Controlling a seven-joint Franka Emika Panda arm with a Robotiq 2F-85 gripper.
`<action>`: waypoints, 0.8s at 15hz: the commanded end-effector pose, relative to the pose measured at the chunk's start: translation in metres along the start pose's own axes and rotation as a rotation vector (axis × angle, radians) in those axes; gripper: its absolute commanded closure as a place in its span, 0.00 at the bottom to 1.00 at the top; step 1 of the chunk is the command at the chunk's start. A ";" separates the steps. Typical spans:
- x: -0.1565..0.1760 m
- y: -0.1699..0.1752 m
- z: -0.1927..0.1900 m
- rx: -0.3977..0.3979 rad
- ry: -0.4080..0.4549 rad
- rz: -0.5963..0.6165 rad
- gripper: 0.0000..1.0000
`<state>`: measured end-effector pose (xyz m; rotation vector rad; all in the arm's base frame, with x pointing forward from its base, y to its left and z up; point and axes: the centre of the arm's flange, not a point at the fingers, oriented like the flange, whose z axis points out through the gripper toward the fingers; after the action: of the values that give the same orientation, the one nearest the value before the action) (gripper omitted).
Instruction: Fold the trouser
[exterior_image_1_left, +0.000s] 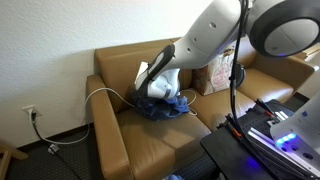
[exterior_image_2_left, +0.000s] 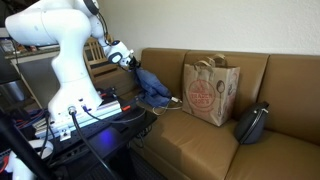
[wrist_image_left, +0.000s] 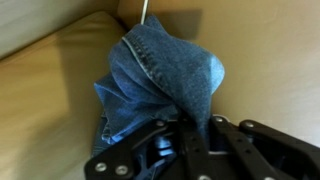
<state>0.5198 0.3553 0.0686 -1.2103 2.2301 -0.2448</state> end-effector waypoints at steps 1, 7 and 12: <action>0.032 -0.016 0.013 -0.024 0.049 0.047 0.97; 0.139 -0.030 0.018 -0.049 0.389 -0.007 0.42; 0.119 -0.011 0.003 -0.140 0.443 -0.169 0.06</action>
<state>0.4828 0.2191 -0.0001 -1.4043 2.5752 -0.4699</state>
